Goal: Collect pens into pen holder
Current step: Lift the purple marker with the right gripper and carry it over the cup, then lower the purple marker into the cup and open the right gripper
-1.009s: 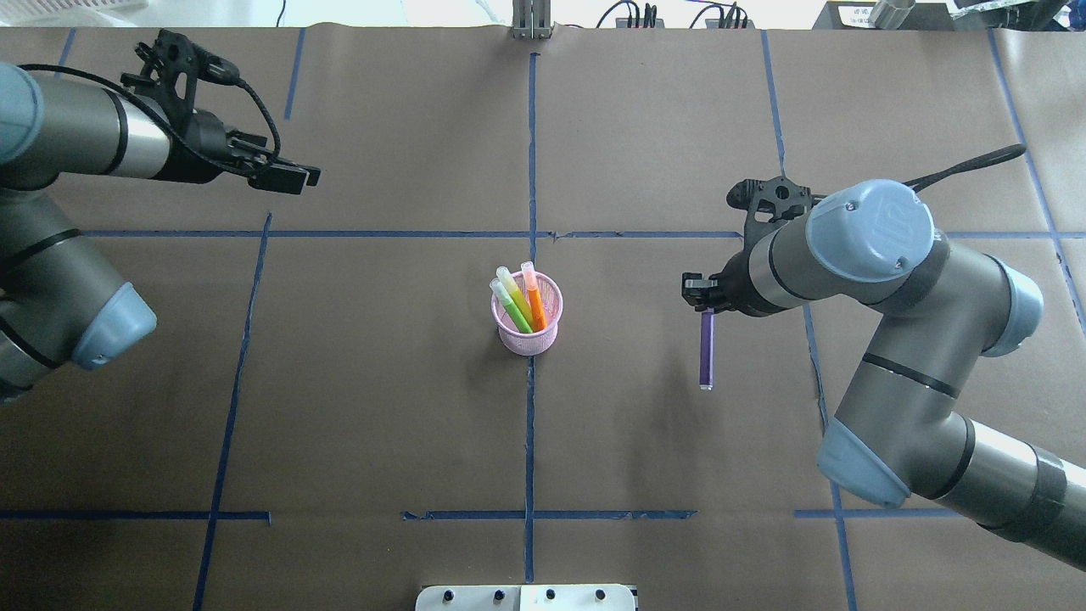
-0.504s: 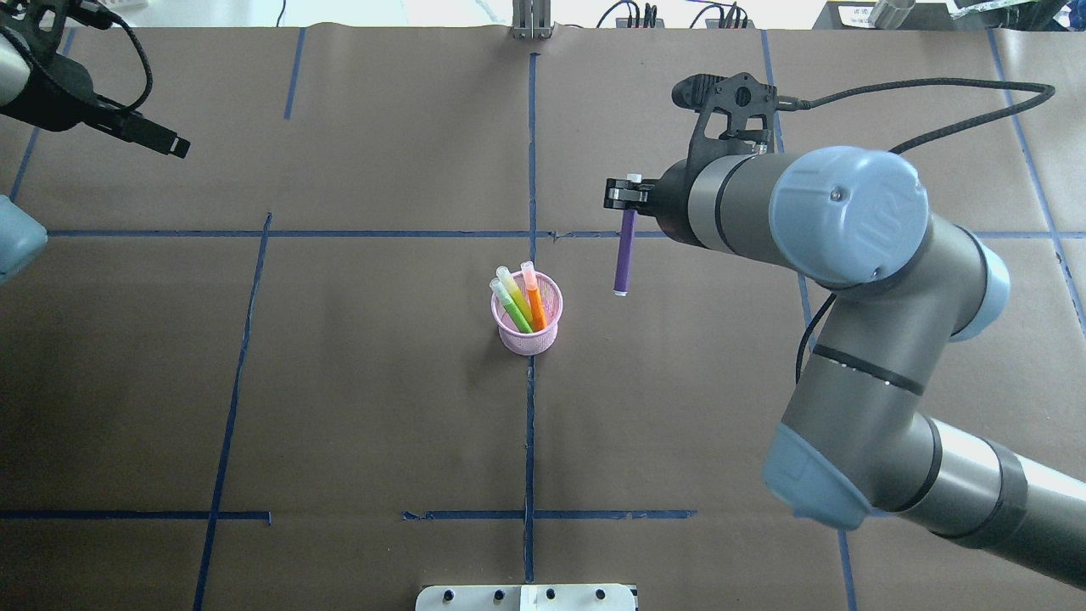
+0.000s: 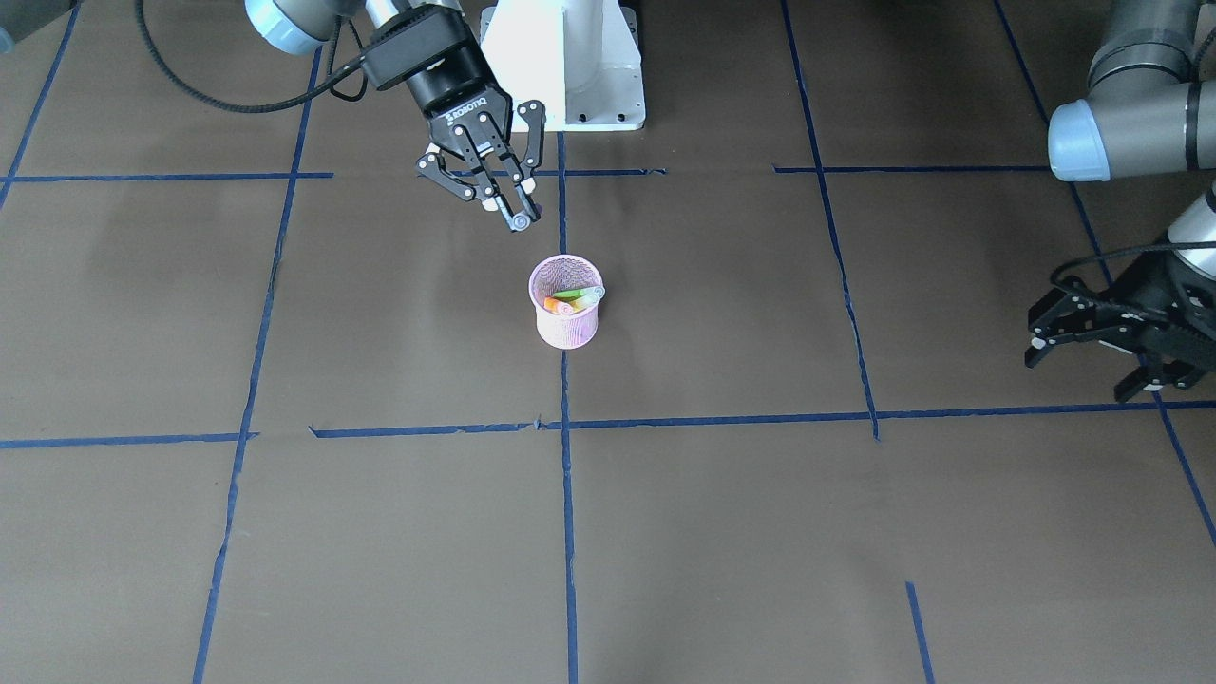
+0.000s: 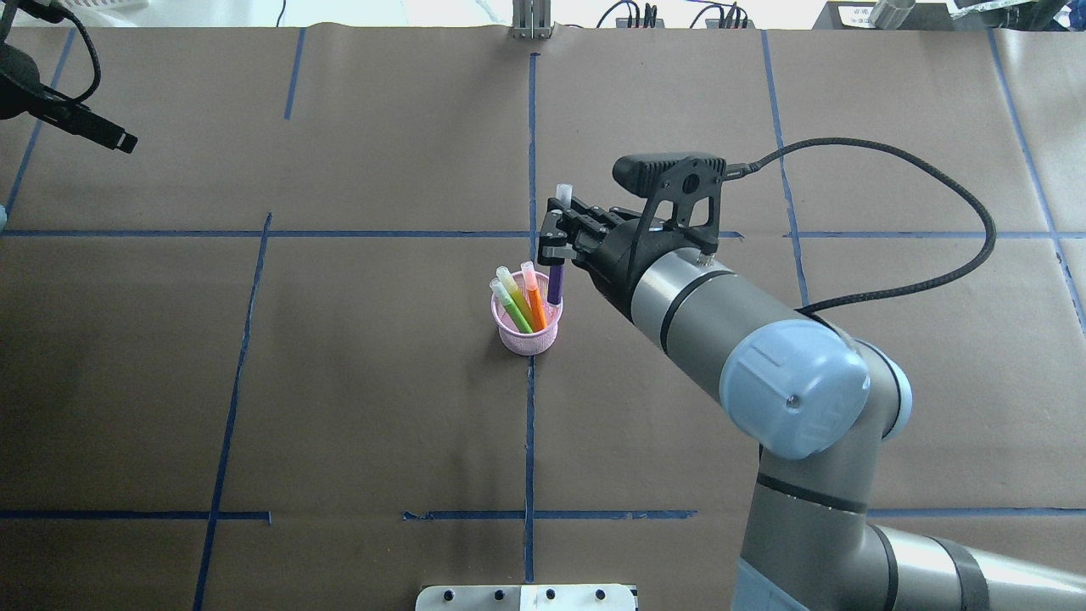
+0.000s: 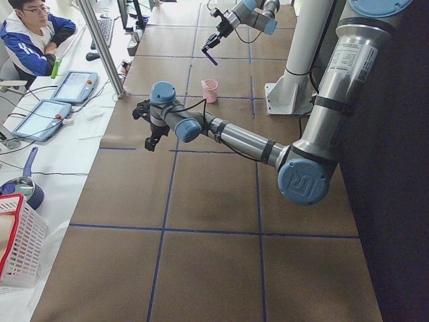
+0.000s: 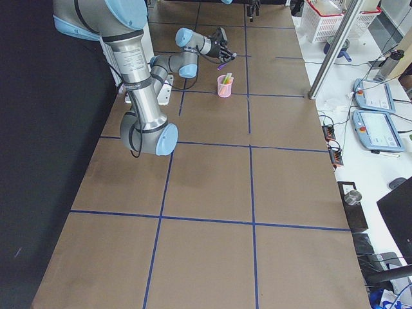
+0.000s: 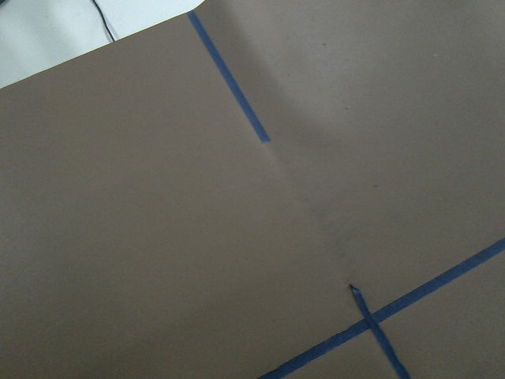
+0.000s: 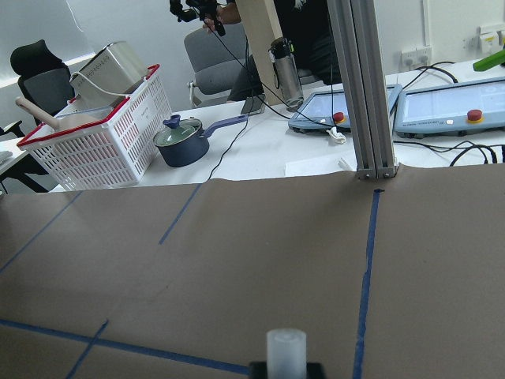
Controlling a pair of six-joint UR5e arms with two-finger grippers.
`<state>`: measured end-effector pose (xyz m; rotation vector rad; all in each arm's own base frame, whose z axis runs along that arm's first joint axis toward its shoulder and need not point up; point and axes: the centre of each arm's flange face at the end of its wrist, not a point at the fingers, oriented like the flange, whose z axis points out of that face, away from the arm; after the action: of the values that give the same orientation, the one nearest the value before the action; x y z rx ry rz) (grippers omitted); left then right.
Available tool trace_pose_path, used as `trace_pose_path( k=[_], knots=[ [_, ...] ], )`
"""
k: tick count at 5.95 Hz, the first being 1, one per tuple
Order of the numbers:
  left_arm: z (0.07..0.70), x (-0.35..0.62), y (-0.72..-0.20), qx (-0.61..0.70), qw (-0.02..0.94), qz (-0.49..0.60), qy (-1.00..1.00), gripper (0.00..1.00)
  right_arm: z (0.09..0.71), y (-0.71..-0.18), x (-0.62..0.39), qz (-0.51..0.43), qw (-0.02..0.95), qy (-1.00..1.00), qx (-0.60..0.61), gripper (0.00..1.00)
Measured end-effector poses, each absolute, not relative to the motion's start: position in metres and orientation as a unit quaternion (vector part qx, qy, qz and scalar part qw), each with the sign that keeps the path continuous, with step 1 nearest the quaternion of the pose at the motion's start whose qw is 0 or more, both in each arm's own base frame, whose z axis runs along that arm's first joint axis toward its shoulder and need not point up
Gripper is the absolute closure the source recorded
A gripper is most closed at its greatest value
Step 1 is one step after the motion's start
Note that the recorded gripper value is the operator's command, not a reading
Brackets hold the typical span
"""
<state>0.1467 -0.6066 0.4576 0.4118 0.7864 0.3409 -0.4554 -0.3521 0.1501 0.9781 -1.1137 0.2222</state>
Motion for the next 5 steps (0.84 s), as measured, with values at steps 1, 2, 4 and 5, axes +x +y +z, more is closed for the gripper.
trace_pose_path(
  k=[1, 2, 4, 5],
  knots=[
    [0.477, 0.133, -0.611, 0.168, 0.902, 0.161, 0.365, 0.00, 0.160, -0.350, -0.472, 0.090, 0.739, -0.479, 0.465, 1.00],
    [0.494, 0.122, -0.615, 0.149, 0.909, 0.159, 0.355, 0.00, 0.166, -0.355, -0.490, 0.080, 0.747, -0.456, 0.478, 1.00],
    [0.535, 0.113, -0.622, 0.127, 0.913, 0.186, 0.341, 0.00, 0.163, -0.369, -0.527, 0.085, 0.744, -0.438, 0.497, 1.00],
    [0.541, 0.113, -0.623, 0.124, 0.913, 0.191, 0.339, 0.00, 0.170, -0.373, -0.541, 0.088, 0.740, -0.440, 0.500, 0.98]
  ],
)
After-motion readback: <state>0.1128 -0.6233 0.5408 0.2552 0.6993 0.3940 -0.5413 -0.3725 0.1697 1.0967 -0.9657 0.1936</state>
